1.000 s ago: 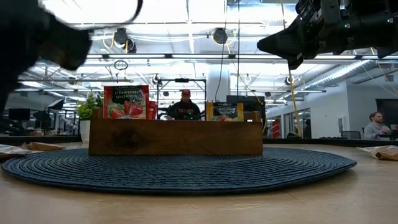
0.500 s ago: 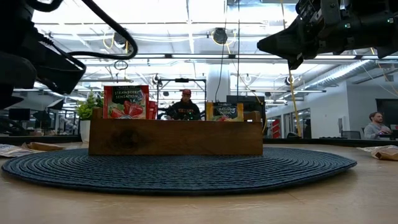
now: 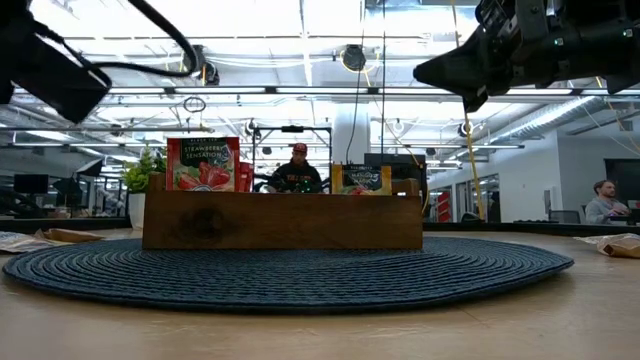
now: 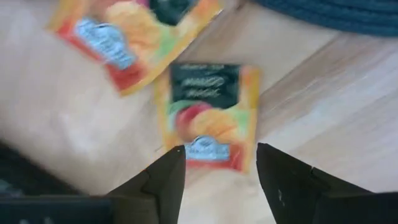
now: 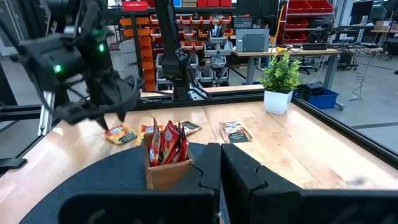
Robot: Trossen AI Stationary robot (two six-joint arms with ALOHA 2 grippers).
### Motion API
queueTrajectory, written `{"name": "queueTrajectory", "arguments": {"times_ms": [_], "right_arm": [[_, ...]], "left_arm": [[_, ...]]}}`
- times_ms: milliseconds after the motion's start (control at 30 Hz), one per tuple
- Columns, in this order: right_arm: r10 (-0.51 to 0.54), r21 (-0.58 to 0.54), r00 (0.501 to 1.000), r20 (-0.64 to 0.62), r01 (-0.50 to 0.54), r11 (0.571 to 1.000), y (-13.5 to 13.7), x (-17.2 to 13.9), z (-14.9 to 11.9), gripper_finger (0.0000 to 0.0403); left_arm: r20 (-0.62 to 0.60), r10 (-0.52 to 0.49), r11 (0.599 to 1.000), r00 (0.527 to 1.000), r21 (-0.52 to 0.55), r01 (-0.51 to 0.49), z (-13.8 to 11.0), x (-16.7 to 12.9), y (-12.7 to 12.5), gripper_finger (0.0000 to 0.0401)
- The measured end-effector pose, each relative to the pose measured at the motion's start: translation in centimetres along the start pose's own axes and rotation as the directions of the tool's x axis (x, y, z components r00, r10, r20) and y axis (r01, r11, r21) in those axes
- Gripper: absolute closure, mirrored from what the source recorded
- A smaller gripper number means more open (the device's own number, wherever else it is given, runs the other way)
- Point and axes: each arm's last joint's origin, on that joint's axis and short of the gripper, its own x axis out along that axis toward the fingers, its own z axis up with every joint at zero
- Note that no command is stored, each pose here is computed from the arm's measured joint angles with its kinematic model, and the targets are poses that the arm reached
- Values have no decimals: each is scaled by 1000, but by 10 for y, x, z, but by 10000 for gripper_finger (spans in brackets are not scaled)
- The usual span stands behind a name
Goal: Pick & Place Tea
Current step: Put the bottom yellow tea bag into the right section of the wooden organizer
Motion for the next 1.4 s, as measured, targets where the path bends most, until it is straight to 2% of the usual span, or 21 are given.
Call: {"name": "queueTrajectory", "arguments": {"times_ms": [200, 500, 633, 767, 900, 1033, 1300, 1367, 1400], "right_arm": [[0, -3, 1000, -7, 0, 1000, 0, 0, -1, 403], [1, -5, 1000, -13, -1, 1000, 0, 0, -1, 403], [1, -4, 1000, -12, -1, 1000, 0, 0, -1, 403], [1, -5, 1000, -13, -1, 1000, 0, 0, -1, 403], [0, -7, 1000, -18, -1, 1000, 0, 0, -2, 403], [0, -7, 1000, -18, 0, 1000, 0, 0, -2, 403], [0, -8, 1000, -21, 0, 1000, 0, 0, -2, 403], [0, -1, 1000, -21, 0, 1000, 0, 0, -2, 403], [0, 3, 1000, -21, 0, 1000, 0, 0, -2, 403]], "left_arm": [[51, 0, 999, 999, 43, -2, -12, 6, 2, 187], [-5, 3, 999, 1000, 34, -3, -11, 34, 12, 115], [-4, -62, 997, 998, 48, 62, -9, 50, 17, 99], [-19, -122, 990, 992, 69, 123, -8, 60, 18, 102], [-20, -112, 991, 994, 67, 113, -8, 60, 20, 131], [-19, -117, 990, 993, 83, 118, -9, 58, 21, 182], [25, -113, 974, 993, 198, 105, -8, 47, 13, 338], [43, -70, 979, 997, 195, 60, -9, 38, 11, 375], [56, -37, 982, 998, 185, 26, -8, 33, 12, 378]]}}
